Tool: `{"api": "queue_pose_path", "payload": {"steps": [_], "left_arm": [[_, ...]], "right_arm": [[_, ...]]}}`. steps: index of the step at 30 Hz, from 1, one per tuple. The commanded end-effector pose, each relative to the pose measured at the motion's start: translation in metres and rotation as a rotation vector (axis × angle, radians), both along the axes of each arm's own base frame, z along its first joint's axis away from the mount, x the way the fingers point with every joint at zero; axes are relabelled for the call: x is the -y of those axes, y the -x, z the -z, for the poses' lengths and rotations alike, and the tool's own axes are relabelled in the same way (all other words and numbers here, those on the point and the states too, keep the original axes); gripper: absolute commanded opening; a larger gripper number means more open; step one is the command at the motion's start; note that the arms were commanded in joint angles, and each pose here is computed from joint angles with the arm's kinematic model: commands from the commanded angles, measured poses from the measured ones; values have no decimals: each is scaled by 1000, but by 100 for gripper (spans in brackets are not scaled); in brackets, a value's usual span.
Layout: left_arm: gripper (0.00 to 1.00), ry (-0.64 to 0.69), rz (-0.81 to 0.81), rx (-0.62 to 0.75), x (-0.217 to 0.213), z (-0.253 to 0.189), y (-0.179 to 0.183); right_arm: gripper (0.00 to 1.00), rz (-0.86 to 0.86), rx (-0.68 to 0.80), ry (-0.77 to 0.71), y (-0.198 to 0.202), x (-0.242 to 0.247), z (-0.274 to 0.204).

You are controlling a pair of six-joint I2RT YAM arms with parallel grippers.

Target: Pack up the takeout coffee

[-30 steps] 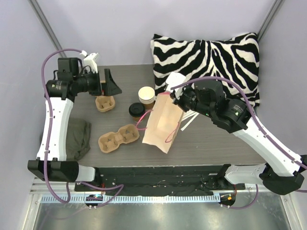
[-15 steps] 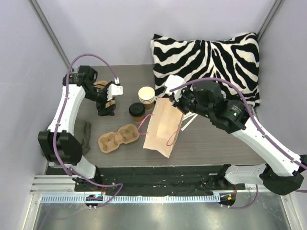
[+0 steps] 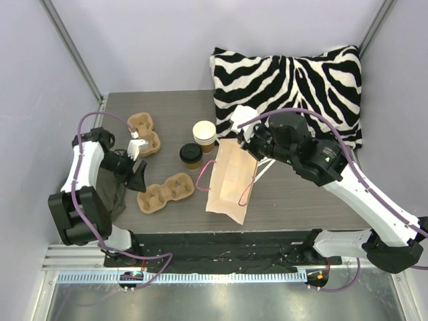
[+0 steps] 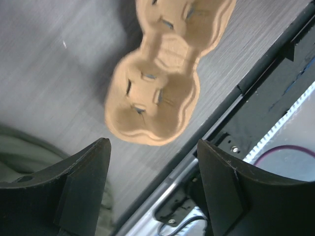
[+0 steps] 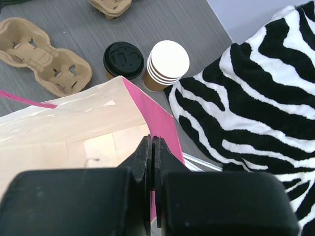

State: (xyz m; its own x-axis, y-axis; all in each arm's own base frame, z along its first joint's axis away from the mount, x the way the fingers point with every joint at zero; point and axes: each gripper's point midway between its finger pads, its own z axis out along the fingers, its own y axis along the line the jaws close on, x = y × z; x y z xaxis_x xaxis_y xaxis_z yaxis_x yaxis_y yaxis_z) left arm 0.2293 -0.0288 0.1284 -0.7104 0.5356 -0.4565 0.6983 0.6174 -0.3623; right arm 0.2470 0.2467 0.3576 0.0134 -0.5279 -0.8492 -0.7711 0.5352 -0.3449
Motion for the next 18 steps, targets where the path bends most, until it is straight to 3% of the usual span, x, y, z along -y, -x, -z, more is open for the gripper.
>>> {"api": "queue_pose_path", "payload": {"steps": [1,3,5,8,14,18], "left_arm": [[75,-38,-182,-16,-7,7,4],[75,-2,-149,38,2,0,-2],[76,-1,6,120,11,-8,-5],[77,-65,141,255,18,-7,-26],[77,-174,291,249,33,19,-50],[75,-202,280,283,43,26,-75]], "right_arm": [[1,0,42,-71,2,0,-19],[1,6,40,-75,2,1,-19],[1,10,39,-72,2,3,-18],[1,15,37,-70,1,4,-18],[1,25,34,-70,-1,7,-18],[1,20,25,-71,-2,4,-14]]}}
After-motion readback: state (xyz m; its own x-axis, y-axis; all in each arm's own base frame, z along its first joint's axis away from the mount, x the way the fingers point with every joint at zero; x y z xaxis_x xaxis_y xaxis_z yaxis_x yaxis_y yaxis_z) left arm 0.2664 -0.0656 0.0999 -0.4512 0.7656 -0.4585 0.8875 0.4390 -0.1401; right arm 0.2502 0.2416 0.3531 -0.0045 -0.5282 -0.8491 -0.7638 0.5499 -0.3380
